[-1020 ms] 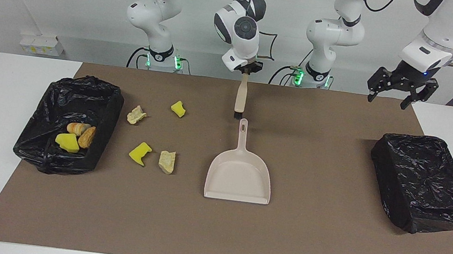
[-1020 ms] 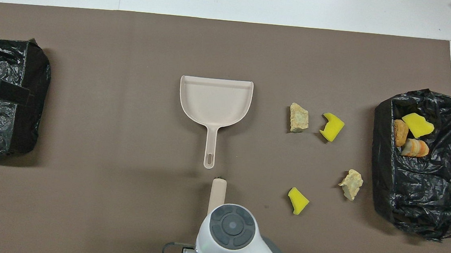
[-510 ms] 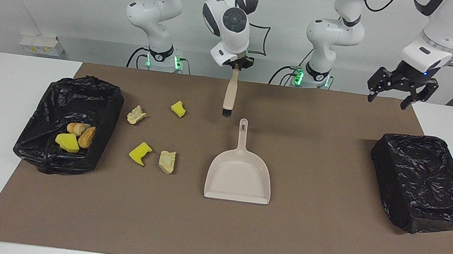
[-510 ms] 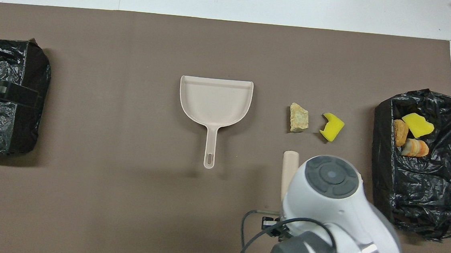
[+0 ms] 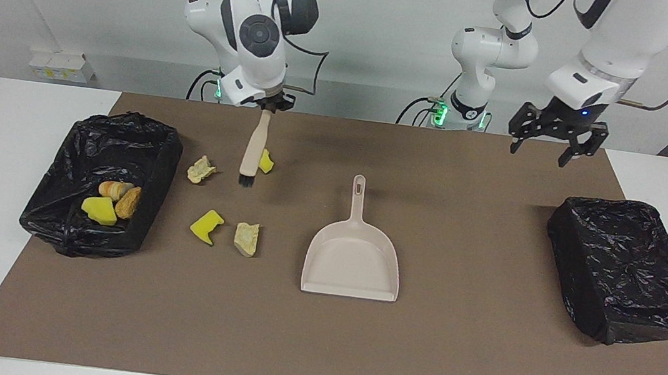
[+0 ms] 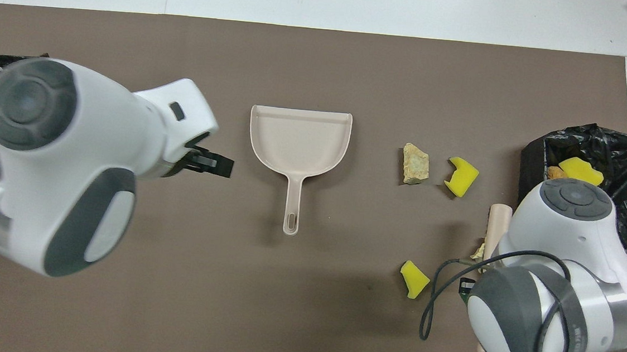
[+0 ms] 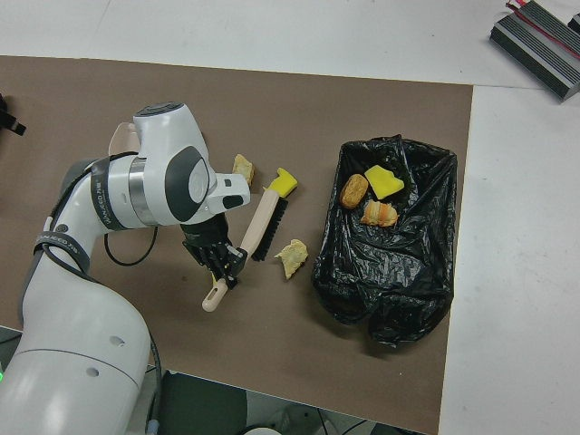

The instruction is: Sweep and dump trash in bin

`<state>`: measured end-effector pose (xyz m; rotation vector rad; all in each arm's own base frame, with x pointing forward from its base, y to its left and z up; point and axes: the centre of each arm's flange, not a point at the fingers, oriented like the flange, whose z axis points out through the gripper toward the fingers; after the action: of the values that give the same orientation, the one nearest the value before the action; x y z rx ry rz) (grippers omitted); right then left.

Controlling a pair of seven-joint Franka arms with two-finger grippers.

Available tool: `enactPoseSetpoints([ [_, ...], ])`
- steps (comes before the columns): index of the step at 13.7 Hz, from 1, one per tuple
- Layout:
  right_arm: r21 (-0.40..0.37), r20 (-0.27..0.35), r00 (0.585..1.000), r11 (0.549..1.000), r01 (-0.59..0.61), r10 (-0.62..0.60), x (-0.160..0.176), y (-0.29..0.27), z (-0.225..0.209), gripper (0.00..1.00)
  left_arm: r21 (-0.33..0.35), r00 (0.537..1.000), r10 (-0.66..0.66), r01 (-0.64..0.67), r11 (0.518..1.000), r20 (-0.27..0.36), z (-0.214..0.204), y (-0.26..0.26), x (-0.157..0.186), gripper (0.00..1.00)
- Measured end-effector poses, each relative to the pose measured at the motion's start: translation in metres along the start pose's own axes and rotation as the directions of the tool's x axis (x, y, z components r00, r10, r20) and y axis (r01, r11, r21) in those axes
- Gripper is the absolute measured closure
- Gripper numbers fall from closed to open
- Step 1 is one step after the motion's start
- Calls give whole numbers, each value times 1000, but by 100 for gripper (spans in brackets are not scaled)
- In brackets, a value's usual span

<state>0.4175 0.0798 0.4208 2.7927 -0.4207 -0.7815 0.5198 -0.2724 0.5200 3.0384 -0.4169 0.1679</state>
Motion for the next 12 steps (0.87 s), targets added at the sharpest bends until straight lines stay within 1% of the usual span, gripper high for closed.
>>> enactPoseSetpoints([
  [3,-23,39,999,1000,-16,17,-12,13,30,74,-25,999,-54,54,998,0,75,61,-1,0],
  [4,-30,42,999,999,-14,15,-17,13,36,74,-32,997,-71,71,997,3,99,76,0,0],
  [6,-42,33,999,999,-20,21,-20,14,50,74,-36,996,-90,91,995,20,132,99,-3,0],
  [8,-51,4,1000,998,-28,28,-13,15,71,74,-37,995,-100,101,994,29,146,110,-6,0],
  [9,-63,-21,999,998,-30,29,-8,16,82,74,-36,993,-110,111,993,30,148,111,-6,0],
  [12,-49,-71,996,998,-48,44,6,23,98,74,-36,991,-127,128,991,35,156,117,-8,0],
])
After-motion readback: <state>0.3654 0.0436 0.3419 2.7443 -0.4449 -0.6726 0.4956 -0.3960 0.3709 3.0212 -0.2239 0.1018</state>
